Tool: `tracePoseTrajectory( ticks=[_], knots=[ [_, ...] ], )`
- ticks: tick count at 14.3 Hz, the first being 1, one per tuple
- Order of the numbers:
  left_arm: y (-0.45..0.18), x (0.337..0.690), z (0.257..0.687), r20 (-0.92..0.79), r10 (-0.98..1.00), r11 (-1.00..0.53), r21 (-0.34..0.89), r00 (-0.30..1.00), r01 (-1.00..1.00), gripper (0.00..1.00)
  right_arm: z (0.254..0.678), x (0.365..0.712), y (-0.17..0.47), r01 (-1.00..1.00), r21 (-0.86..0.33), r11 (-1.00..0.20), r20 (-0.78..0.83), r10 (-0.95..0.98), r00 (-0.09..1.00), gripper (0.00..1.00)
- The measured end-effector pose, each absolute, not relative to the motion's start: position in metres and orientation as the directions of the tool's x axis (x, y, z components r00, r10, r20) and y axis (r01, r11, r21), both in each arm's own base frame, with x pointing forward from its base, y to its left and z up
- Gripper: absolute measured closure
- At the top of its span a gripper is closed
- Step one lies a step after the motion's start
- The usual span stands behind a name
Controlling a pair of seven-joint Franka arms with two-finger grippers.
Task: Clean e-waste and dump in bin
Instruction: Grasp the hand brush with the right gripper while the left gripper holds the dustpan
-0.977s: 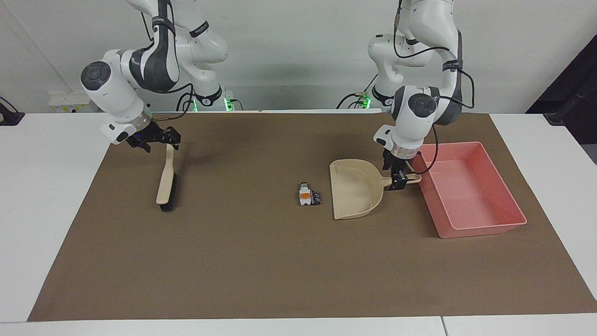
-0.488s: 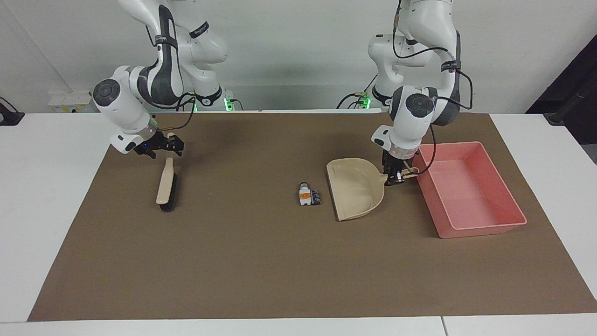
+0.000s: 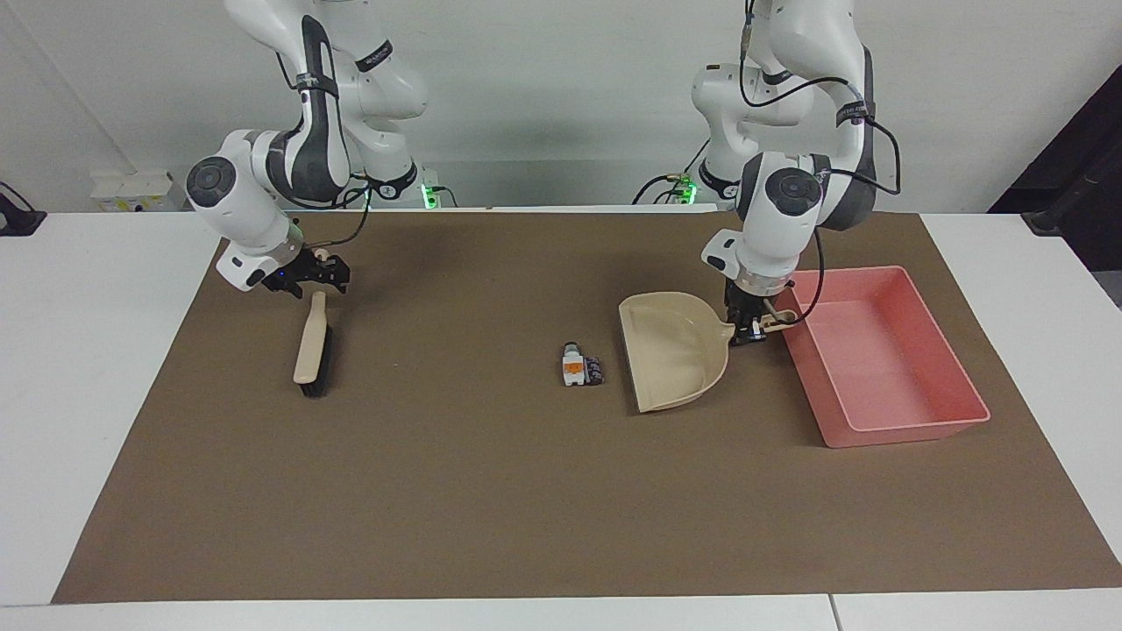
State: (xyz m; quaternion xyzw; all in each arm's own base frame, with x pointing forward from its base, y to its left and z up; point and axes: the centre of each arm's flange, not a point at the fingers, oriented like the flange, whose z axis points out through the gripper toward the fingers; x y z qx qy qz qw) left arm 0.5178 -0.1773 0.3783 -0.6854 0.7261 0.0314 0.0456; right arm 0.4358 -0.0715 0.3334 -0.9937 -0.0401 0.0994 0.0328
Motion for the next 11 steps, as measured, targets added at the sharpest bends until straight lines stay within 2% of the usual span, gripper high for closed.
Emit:
tracePoseTrajectory(
  ticks=[3,4,5,6,8,9,10,11],
  knots=[
    [-0.202,0.512,0.38,-0.151,-0.98,0.133,-0.025,-0.128,-0.991,0.68,0.331,0.434,-0.073,0.085,-0.076,-0.994,-0.192,0.098,0.977,0.22],
    [-0.21,0.509,0.378,-0.159,-0.976,0.152,-0.023,-0.146,-0.988,0.68,0.33,0.434,-0.073,0.084,-0.075,-0.994,-0.188,0.097,0.977,0.26],
    [-0.216,0.507,0.375,-0.167,-0.974,0.158,-0.021,-0.153,-0.987,0.68,0.33,0.434,-0.073,0.084,-0.075,-0.994,-0.188,0.097,0.977,0.35],
    [-0.22,0.507,0.371,-0.172,-0.974,0.153,-0.019,-0.148,-0.988,0.68,0.33,0.434,-0.073,0.084,-0.075,-0.994,-0.189,0.097,0.977,0.36],
    [-0.224,0.511,0.367,-0.176,-0.974,0.146,-0.017,-0.141,-0.989,0.68,0.33,0.434,-0.073,0.084,-0.075,-0.994,-0.189,0.097,0.977,0.55],
    [-0.225,0.513,0.366,-0.179,-0.975,0.138,-0.015,-0.133,-0.99,0.68,0.33,0.434,-0.073,0.084,-0.075,-0.994,-0.189,0.097,0.977,0.69],
    [-0.228,0.515,0.363,-0.184,-0.975,0.127,-0.01,-0.123,-0.992,0.68,0.33,0.434,-0.073,0.085,-0.075,-0.994,-0.189,0.098,0.977,0.74],
    [-0.234,0.515,0.36,-0.194,-0.974,0.123,-0.007,-0.119,-0.992,0.68,0.33,0.434,-0.073,0.086,-0.076,-0.993,-0.189,0.099,0.977,0.74]
  ],
)
